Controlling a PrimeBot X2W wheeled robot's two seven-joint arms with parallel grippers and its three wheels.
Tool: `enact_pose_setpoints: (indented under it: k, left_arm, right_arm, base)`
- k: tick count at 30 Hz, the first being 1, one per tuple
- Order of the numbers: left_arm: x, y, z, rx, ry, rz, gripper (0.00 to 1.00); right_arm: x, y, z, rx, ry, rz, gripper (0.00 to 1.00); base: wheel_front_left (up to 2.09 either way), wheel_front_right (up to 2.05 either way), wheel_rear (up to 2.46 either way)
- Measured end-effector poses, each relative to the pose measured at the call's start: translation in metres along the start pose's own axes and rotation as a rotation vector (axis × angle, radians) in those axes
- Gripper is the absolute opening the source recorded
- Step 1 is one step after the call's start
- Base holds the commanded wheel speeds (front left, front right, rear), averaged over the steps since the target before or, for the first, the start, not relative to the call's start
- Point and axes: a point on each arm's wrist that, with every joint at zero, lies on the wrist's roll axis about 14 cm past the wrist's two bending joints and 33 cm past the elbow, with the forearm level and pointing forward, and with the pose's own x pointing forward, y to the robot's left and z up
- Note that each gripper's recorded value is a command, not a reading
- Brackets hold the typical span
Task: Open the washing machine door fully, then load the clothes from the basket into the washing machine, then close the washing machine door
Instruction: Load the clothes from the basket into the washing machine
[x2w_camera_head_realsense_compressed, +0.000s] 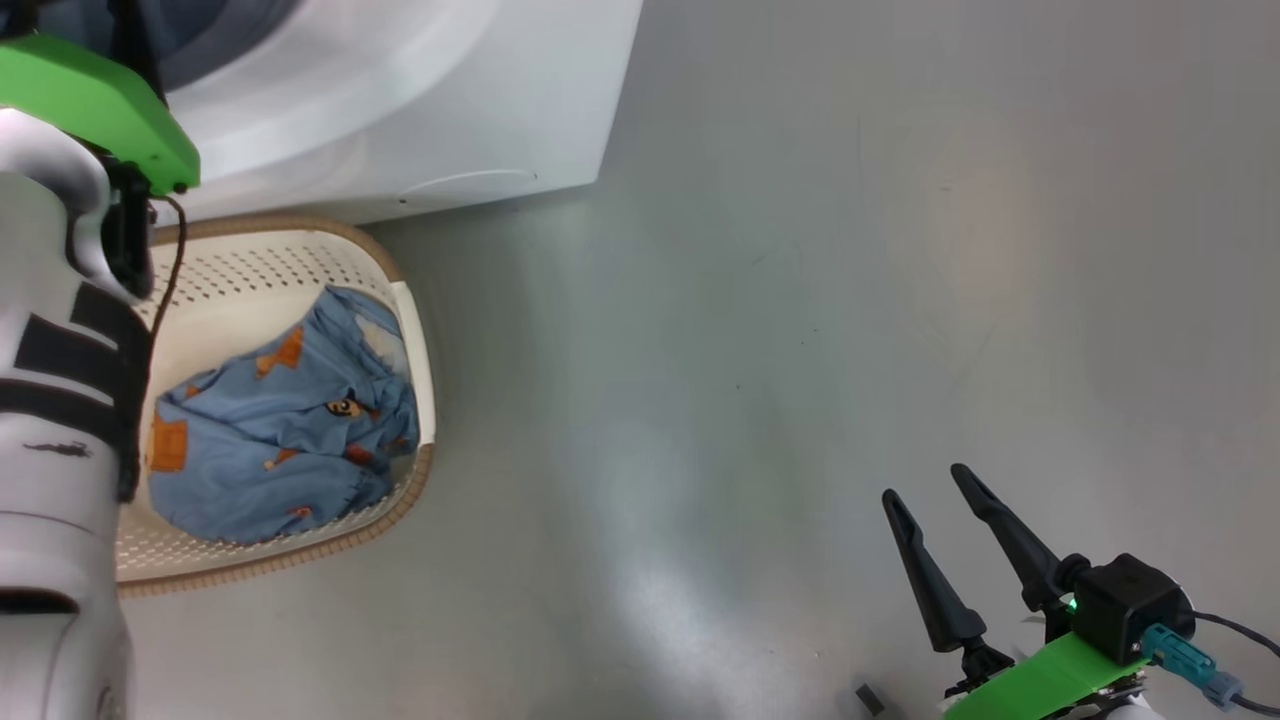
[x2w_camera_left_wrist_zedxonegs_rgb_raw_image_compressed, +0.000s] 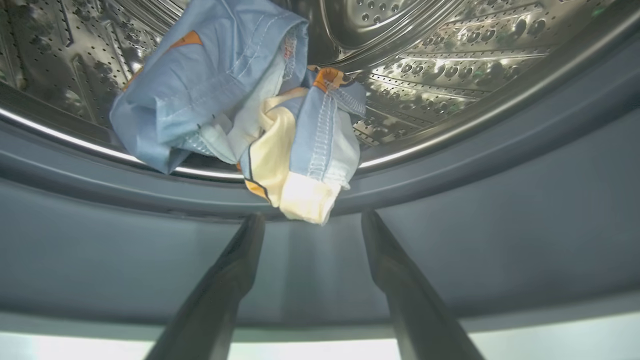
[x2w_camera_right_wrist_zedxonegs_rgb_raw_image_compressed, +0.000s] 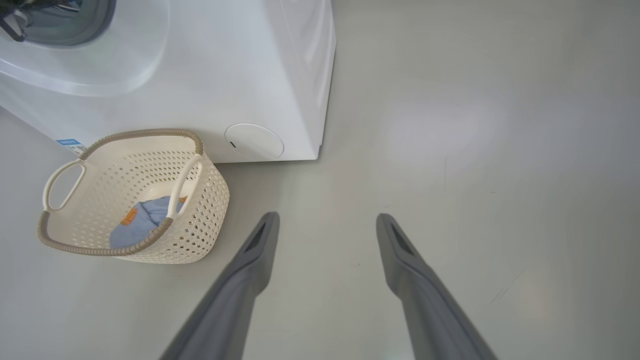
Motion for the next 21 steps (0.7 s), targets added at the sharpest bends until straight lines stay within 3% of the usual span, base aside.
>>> enact_pose_setpoints:
  k: [21]
  left_arm:
    - [0.016,0.016,-0.002,0.015,-0.002,0.047,1.0]
  right_arm:
    - [-0.015,-0.017,-0.003,-0.008,0.014,-0.067,1.0]
  base:
    - [0.0,0.0,0.0]
